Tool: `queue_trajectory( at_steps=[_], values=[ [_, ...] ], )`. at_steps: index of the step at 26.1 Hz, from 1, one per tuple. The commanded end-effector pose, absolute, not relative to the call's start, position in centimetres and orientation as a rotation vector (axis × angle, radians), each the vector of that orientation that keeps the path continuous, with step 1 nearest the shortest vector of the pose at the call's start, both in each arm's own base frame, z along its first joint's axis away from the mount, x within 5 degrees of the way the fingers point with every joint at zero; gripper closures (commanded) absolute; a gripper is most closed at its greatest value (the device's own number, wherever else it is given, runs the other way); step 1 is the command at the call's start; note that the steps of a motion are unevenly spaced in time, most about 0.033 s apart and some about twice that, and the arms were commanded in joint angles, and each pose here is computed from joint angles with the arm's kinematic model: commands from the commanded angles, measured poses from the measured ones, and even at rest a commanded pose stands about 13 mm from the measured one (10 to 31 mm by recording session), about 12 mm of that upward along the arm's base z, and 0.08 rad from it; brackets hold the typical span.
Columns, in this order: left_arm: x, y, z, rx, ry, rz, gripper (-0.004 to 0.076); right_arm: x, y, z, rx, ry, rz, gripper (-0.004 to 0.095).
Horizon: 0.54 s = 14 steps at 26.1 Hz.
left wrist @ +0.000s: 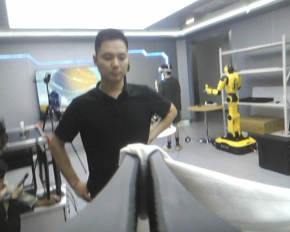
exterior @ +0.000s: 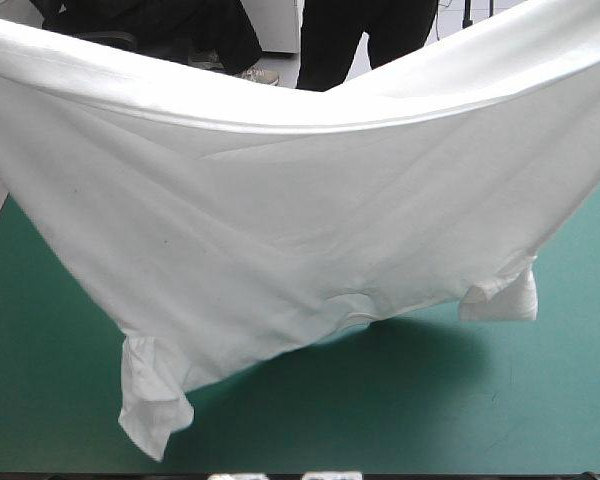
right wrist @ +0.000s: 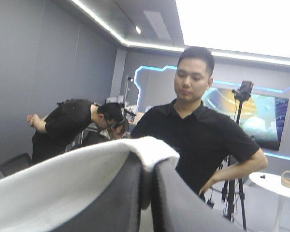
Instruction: Fold the cloth
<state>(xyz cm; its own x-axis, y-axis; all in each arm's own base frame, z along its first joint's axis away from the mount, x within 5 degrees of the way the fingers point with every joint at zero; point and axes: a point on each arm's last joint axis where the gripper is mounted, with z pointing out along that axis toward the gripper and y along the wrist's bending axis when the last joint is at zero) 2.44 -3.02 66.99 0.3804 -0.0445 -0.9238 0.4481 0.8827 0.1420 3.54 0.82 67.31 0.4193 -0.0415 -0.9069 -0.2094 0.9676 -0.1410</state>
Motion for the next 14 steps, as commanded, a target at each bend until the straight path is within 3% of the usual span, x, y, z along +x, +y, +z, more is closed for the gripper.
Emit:
queue_trajectory(
  at_steps=[1, 8, 14],
  values=[
    [0.5, -2.7, 68.5, 0.396, 0.972, -0.342, 0.0741, 1.3, 0.1, 68.8, -0.220, 0.980, 0.106, 0.0925],
    [1.4, -2.5, 69.1, 0.347, 0.921, -0.296, 0.0741, 2.2, 0.7, 69.1, -0.228, 0.967, 0.135, 0.0925],
    [8.9, -3.6, 69.8, 0.250, 0.884, -0.284, 0.0741, 9.1, 2.6, 69.8, -0.173, 0.914, 0.161, 0.0925]
  ],
)
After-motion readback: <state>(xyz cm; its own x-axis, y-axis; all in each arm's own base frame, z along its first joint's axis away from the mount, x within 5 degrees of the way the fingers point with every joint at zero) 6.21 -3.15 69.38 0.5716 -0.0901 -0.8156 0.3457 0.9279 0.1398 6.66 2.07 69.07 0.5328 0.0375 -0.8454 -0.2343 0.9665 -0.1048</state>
